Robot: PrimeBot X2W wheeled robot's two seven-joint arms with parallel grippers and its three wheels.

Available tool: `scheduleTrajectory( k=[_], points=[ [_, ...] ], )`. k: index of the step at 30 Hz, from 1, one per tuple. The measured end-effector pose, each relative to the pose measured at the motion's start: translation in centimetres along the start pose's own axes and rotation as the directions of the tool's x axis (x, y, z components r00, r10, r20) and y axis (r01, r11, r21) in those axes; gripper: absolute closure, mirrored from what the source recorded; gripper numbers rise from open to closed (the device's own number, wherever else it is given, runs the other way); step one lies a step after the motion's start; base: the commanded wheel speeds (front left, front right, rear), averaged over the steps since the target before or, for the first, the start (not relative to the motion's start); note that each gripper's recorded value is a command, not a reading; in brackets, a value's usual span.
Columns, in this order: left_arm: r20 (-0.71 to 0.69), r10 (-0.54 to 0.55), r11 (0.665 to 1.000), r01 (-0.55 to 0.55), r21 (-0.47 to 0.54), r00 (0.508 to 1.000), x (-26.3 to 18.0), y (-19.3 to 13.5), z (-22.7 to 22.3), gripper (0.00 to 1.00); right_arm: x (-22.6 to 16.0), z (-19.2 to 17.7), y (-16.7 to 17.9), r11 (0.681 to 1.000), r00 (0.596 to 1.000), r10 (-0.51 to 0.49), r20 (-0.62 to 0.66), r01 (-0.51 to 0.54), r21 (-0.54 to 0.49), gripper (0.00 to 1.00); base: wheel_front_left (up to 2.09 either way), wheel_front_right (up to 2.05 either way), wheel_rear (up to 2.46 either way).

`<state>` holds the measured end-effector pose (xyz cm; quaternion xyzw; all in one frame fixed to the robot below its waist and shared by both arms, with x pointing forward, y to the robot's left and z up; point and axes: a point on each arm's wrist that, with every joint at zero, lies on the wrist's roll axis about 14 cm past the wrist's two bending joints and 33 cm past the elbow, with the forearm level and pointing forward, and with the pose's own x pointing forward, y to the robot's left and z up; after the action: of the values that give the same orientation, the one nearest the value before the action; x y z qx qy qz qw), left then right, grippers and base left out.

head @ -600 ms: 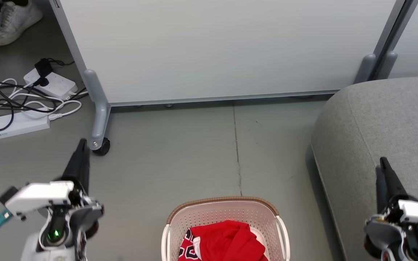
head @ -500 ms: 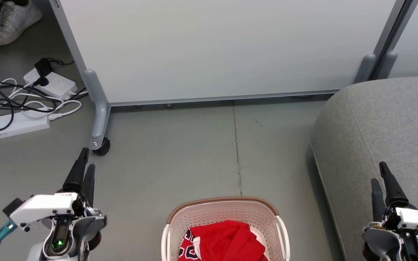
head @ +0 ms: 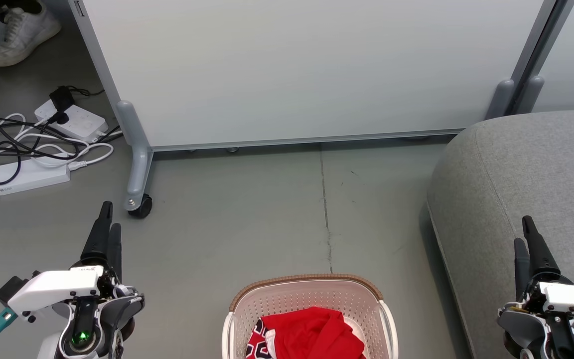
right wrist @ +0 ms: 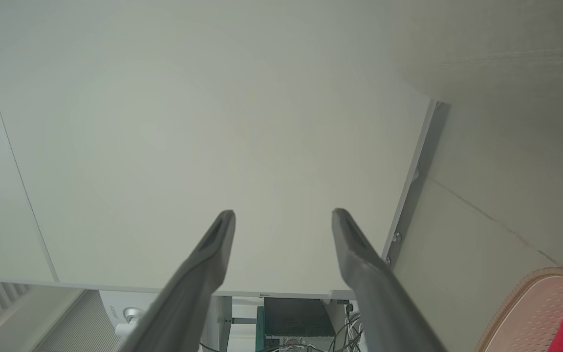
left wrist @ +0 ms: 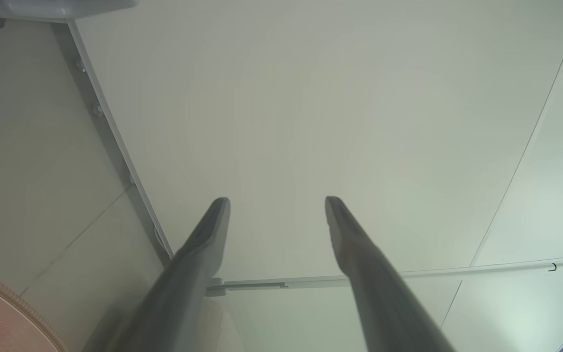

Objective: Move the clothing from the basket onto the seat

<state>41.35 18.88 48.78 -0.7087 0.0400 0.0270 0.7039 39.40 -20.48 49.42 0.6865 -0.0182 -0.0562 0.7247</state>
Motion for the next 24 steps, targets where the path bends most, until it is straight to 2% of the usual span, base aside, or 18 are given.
scheduleTrajectory(
  k=[8,13,19,24],
  points=[
    [0.048,-0.017,0.998,0.014,0.068,0.999,-0.4,-0.5,0.9,0.0,0.0,0.3,0.9,0.995,0.999,0.029,0.014,-0.027,-0.099,0.0,0.0,0.0,0.0],
    [0.08,-0.033,0.989,0.021,0.146,0.996,-0.9,-0.9,1.8,0.0,0.0,0.2,2.0,0.975,0.998,0.069,0.012,-0.065,-0.212,0.0,0.0,0.0,0.0],
    [0.123,-0.069,0.965,0.036,0.258,0.99,-1.4,-2.0,3.0,0.0,0.0,-0.5,3.9,0.924,0.991,0.132,-0.011,-0.127,-0.361,0.0,0.0,0.0,0.0],
    [0.153,-0.122,0.928,0.058,0.368,0.981,-1.6,-3.6,4.0,0.0,0.0,-0.8,5.2,0.846,0.984,0.177,-0.03,-0.167,-0.507,0.0,0.0,0.0,0.0]
  ],
)
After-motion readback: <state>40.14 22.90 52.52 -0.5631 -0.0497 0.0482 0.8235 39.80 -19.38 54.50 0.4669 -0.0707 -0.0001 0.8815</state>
